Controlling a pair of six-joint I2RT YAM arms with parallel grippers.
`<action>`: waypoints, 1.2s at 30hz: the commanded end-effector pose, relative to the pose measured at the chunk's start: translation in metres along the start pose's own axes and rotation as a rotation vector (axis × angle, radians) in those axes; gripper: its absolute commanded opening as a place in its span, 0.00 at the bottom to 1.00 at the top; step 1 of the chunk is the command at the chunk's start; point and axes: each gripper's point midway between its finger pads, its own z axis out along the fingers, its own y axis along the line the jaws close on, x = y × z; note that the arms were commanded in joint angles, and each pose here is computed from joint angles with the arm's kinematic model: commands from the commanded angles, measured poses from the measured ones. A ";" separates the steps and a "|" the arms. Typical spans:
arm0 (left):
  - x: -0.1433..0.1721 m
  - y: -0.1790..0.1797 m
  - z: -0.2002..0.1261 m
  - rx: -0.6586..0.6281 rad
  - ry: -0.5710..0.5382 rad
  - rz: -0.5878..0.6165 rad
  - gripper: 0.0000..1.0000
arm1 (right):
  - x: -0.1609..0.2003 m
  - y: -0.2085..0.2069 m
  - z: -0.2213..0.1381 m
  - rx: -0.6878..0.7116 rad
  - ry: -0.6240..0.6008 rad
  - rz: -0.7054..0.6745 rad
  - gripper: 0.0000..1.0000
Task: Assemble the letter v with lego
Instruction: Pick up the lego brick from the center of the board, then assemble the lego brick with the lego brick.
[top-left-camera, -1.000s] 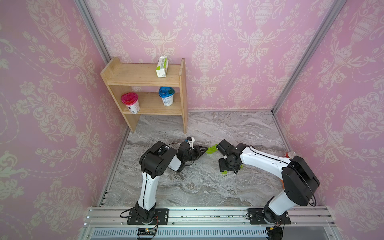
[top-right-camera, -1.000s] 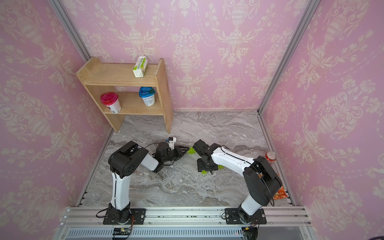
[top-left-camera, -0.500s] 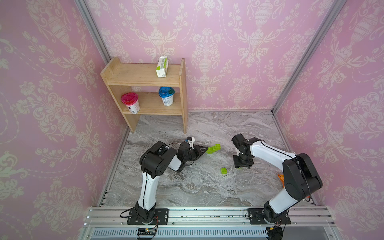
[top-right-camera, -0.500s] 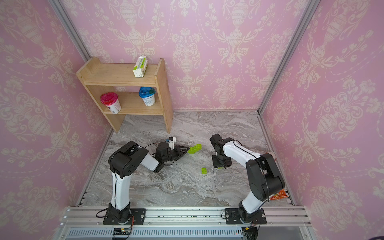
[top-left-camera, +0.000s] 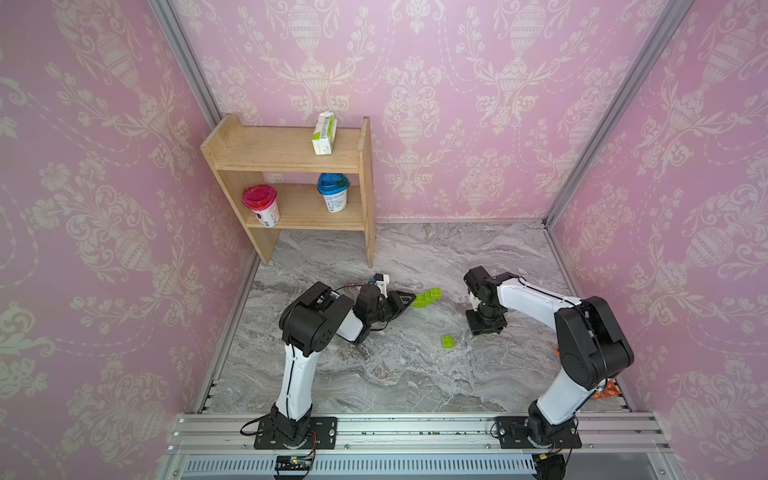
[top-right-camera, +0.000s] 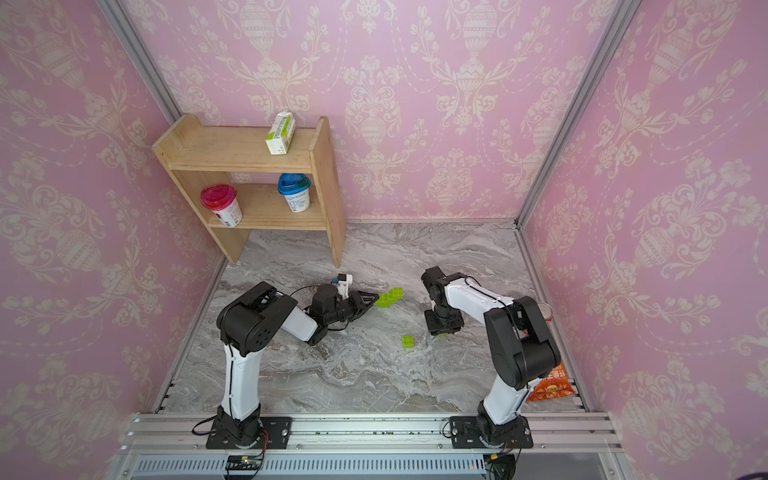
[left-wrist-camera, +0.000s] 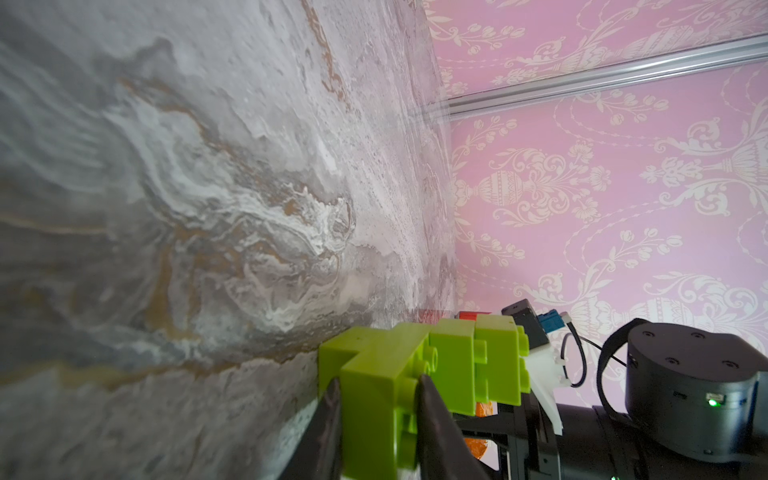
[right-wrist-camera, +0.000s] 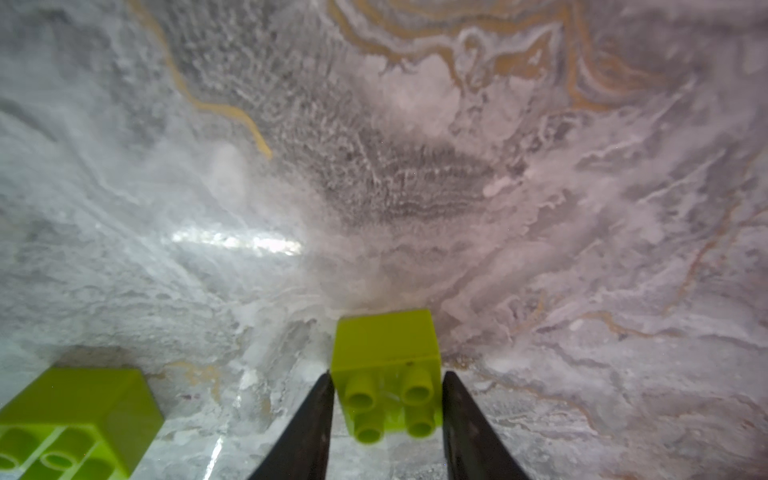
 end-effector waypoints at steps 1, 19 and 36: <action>0.016 0.052 -0.002 -0.159 0.039 -0.073 0.20 | -0.007 0.003 -0.006 -0.016 -0.013 -0.028 0.49; 0.015 0.052 -0.002 -0.153 0.036 -0.075 0.21 | -0.004 -0.001 -0.005 0.008 -0.006 -0.027 0.27; 0.017 0.053 -0.001 -0.151 0.044 -0.086 0.20 | 0.025 0.104 -0.063 -0.138 -0.183 0.094 0.00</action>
